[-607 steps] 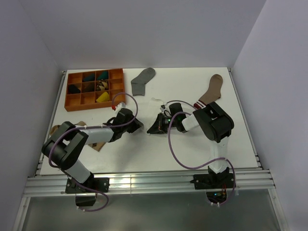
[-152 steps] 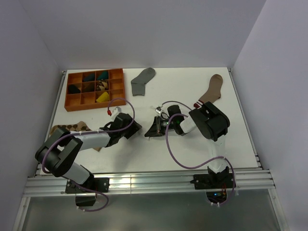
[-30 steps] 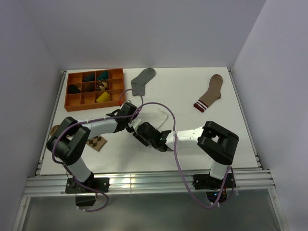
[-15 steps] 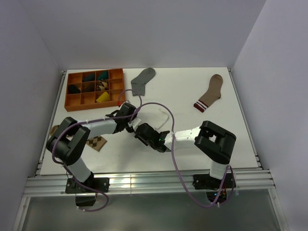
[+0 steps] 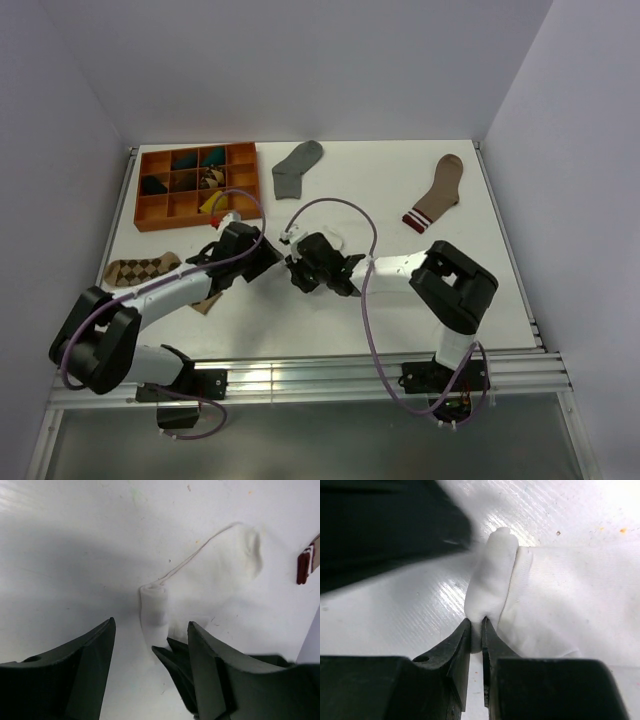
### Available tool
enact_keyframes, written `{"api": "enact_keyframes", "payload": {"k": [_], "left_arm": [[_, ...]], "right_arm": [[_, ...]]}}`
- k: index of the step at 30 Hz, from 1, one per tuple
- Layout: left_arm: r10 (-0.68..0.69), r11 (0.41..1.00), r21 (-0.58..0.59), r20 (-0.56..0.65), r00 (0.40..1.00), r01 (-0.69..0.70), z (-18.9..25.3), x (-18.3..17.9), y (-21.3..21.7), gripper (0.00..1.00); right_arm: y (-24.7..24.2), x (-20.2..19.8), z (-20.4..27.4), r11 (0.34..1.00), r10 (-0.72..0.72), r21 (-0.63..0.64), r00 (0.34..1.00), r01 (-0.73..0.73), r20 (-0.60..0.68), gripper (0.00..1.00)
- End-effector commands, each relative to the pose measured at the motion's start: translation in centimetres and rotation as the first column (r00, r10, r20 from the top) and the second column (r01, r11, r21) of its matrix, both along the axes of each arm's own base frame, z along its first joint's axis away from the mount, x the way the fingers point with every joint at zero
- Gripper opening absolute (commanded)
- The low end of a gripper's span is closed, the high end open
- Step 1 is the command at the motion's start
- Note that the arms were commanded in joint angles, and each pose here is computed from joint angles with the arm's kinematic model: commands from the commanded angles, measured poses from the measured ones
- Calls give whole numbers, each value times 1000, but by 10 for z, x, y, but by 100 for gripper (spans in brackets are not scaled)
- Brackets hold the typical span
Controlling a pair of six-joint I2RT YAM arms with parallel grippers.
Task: Roll the socks
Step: Roll the sock at the center of the board.
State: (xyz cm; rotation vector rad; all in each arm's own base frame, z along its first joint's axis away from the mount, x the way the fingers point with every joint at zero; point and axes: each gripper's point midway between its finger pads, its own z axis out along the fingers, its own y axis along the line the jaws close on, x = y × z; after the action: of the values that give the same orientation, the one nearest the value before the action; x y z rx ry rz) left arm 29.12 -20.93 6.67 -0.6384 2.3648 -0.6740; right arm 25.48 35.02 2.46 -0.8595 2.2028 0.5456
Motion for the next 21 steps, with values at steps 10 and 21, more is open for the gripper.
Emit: {"api": "enact_keyframes", "payload": {"k": [10, 21], "left_arm": [[39, 995, -95, 82, 996, -31, 1, 0, 3, 66], [4, 992, -127, 81, 997, 7, -5, 4, -22, 67]], "right_arm": [[-11, -10, 18, 906, 149, 411, 833, 100, -533, 0], [-25, 4, -3, 872, 136, 435, 741, 226, -658, 0]]}}
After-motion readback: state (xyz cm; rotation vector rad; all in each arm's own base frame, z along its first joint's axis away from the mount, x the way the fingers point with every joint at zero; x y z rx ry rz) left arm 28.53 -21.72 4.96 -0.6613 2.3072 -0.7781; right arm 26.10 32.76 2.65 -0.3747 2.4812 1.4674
